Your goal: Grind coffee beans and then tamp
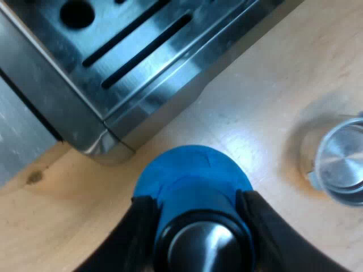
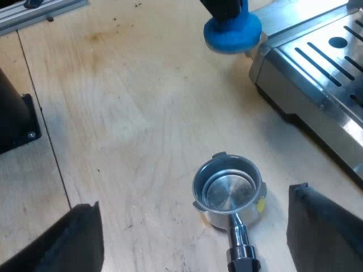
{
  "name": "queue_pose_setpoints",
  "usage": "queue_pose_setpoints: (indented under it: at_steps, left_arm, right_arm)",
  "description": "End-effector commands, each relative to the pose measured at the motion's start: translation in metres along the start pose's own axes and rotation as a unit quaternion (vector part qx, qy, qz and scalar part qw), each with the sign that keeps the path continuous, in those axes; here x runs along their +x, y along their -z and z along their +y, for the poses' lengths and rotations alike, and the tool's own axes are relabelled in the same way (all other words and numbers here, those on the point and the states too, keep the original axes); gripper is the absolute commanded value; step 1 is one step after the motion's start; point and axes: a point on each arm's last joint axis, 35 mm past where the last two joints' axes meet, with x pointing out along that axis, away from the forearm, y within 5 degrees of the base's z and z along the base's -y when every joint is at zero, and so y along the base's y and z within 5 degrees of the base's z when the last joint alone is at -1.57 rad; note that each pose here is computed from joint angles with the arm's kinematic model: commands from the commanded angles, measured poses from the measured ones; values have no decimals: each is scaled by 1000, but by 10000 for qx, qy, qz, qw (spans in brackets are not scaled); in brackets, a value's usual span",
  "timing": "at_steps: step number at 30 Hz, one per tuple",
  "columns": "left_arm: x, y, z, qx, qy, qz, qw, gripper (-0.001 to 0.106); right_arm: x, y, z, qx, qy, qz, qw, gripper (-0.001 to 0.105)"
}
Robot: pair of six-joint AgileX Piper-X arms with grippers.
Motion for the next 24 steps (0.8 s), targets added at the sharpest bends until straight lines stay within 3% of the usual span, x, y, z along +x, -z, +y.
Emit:
queue_pose_setpoints:
  at_steps: [1, 5, 10, 24]
  left_arm:
    - [5, 0, 2, -55, -4, 234, 9997, 0]
    - [18, 5, 4, -92, 9, 396, 9992, 0]
    - [41, 25, 8, -131, 19, 522, 9985, 0]
    - [78, 57, 13, -266, 37, 294, 9992, 0]
  right_arm:
    - [-1, -3, 0, -26, -10, -101, 9999, 69]
    - [-1, -3, 0, -26, -10, -101, 9999, 69]
    - [-1, -3, 0, -26, 2, -98, 9999, 69]
    - [-1, -3, 0, -26, 2, -98, 9999, 69]
